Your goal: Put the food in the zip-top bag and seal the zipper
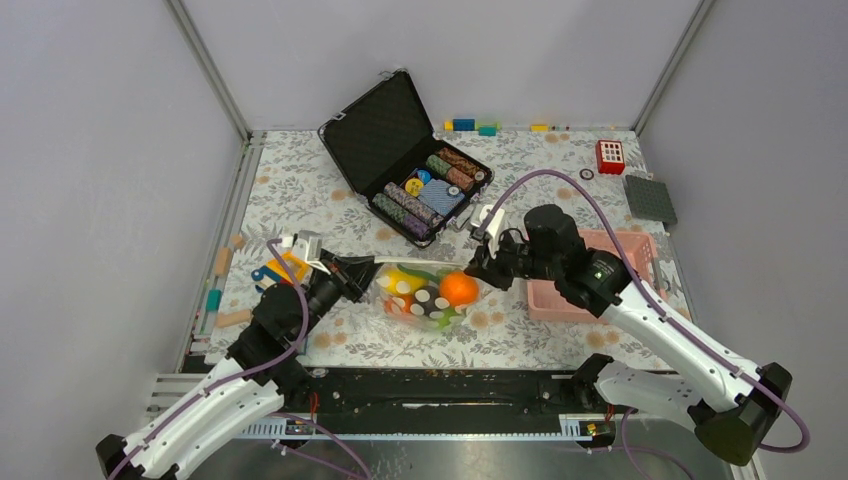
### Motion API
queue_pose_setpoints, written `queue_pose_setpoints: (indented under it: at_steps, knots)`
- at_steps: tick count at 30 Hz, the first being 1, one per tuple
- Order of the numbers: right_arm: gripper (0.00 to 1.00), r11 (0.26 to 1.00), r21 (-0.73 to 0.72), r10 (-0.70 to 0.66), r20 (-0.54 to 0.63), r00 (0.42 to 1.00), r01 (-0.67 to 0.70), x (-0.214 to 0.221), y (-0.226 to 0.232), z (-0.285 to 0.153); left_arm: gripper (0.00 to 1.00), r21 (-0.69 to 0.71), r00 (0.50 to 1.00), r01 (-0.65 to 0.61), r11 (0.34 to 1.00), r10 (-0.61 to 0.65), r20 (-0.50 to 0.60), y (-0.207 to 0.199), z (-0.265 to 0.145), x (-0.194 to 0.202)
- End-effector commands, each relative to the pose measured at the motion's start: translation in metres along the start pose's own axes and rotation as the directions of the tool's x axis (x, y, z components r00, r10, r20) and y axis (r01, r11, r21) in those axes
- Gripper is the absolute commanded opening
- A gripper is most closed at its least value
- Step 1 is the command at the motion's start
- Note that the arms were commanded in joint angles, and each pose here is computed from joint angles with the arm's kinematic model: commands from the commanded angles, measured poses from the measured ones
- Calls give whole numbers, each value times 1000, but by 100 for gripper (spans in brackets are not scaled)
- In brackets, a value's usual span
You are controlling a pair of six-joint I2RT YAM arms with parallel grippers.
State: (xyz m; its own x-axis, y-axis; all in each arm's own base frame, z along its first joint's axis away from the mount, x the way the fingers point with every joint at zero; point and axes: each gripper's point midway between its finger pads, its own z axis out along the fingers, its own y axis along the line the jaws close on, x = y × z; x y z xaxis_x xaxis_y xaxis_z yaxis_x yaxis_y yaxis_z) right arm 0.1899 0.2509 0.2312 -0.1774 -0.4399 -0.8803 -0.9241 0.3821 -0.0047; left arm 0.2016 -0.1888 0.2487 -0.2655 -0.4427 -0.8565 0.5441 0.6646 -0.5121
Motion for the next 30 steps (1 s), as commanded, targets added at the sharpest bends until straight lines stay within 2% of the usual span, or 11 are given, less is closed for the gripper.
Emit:
queue_pose_setpoints:
  at_steps: [1,4,8,13,14,15,18,20,23,25,30]
  knots:
    - [1,992,125,36,-133,990,-19,38,-20,-27,0,-261,978,1,965,54,204,47,-7,-45]
    - [0,998,66,31,-114,993,-24,31,-12,-22,0,-202,982,-26,979,63,180,37,-3,-41]
    - [0,999,-37,32,-94,995,-35,18,1,-14,1,22,988,-116,993,113,108,-6,5,-33]
    - [0,993,-115,-3,-51,999,-3,-2,9,-12,77,228,973,-228,947,228,28,-51,14,-36]
    - [0,991,-133,-12,-40,999,6,-5,12,-12,90,281,962,-265,922,272,12,-62,14,-37]
    - [0,988,-151,-19,-27,999,15,-10,14,-13,98,334,944,-308,891,328,-5,-71,13,-37]
    - [0,981,-190,-32,1,999,31,-20,19,-14,99,459,882,-387,800,467,-69,-90,10,-34]
    - [0,980,-194,-31,10,999,32,-24,20,-15,99,548,842,-417,725,535,-68,-102,13,-31]
    - [0,980,-197,-21,23,1000,26,-30,20,-15,99,689,774,-402,603,626,-96,-115,14,-13]
    - [0,975,-219,-22,30,999,29,-32,24,-16,99,725,737,-388,569,664,-127,-114,22,0]
    - [0,973,-228,-23,36,999,31,-33,26,-16,99,792,691,-343,506,707,-152,-114,35,25]
